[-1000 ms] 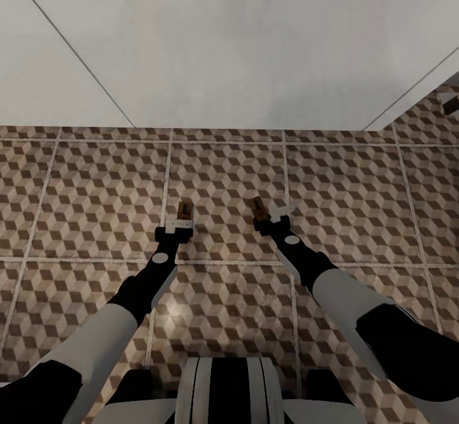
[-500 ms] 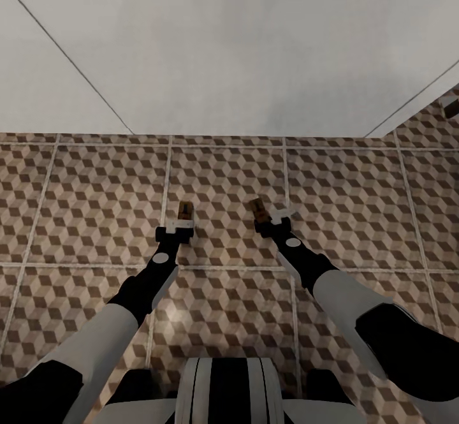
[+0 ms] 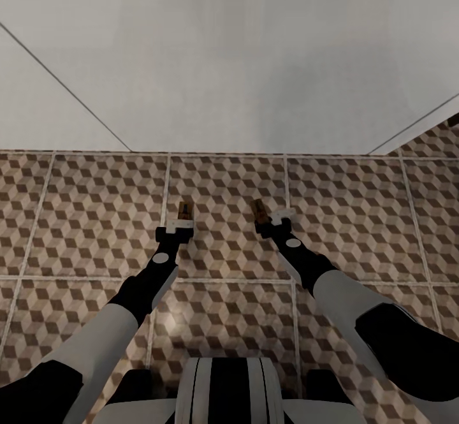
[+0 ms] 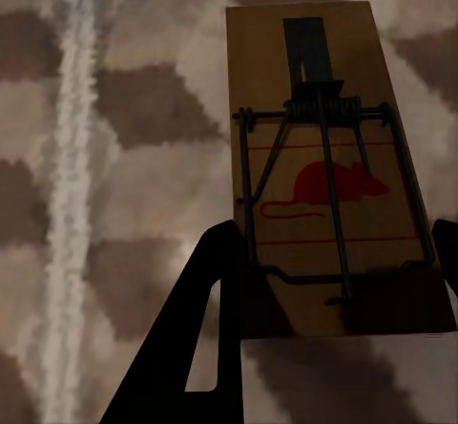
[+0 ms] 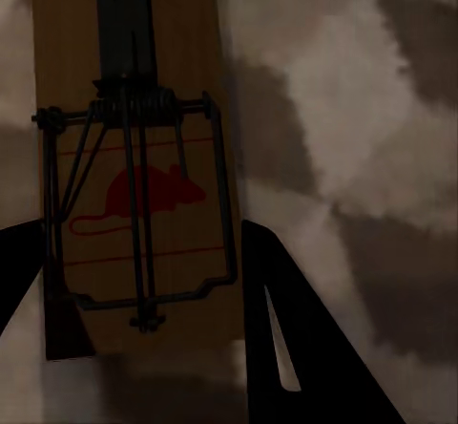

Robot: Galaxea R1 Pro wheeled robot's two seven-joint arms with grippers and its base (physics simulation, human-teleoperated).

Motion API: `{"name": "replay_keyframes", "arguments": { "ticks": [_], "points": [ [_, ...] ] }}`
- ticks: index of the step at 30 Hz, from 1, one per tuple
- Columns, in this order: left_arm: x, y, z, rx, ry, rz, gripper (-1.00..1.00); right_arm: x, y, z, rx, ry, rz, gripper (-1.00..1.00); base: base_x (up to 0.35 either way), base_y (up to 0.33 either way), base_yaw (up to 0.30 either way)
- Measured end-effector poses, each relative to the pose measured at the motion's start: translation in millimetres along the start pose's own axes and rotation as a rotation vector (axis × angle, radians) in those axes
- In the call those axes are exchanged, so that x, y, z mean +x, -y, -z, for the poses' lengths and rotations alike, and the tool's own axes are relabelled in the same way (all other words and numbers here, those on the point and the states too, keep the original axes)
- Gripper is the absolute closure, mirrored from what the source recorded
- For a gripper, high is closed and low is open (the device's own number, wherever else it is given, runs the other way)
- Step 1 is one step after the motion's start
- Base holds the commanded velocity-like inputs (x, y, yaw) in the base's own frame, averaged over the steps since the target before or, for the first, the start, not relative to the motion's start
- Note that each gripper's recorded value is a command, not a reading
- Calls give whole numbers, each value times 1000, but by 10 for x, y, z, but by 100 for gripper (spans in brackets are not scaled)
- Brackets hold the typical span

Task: Take the four mousetraps from the cabinet in the bathroom and place them on the bathroom floor. Make sure all four end up on the same floor surface, and ensure that at least two of them are either under or directly next to the same bathroom sink.

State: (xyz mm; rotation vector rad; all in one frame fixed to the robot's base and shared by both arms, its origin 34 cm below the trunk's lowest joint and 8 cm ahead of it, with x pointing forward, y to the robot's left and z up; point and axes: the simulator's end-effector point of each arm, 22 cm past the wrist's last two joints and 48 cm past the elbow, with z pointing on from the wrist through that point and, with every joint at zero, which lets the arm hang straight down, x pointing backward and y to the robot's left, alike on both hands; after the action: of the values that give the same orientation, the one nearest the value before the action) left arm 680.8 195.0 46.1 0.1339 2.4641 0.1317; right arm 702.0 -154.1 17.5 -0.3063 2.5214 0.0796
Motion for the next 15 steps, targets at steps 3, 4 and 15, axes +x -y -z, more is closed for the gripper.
{"name": "replay_keyframes", "arguments": {
  "ticks": [3, 4, 15],
  "points": [
    [0, 0, 0, 0, 0, 0, 100, 5, 1, 0, 0, -1, 0, 100, 11, 2, 0],
    [0, 0, 0, 0, 0, 0, 100, 16, 4, 1, 1, -3, 0, 100, 5, 34, 0],
    [2, 0, 0, 0, 0, 0, 100, 35, 18, 4, 4, 3, 0, 100, 37, 65, 0]
  ]
}}
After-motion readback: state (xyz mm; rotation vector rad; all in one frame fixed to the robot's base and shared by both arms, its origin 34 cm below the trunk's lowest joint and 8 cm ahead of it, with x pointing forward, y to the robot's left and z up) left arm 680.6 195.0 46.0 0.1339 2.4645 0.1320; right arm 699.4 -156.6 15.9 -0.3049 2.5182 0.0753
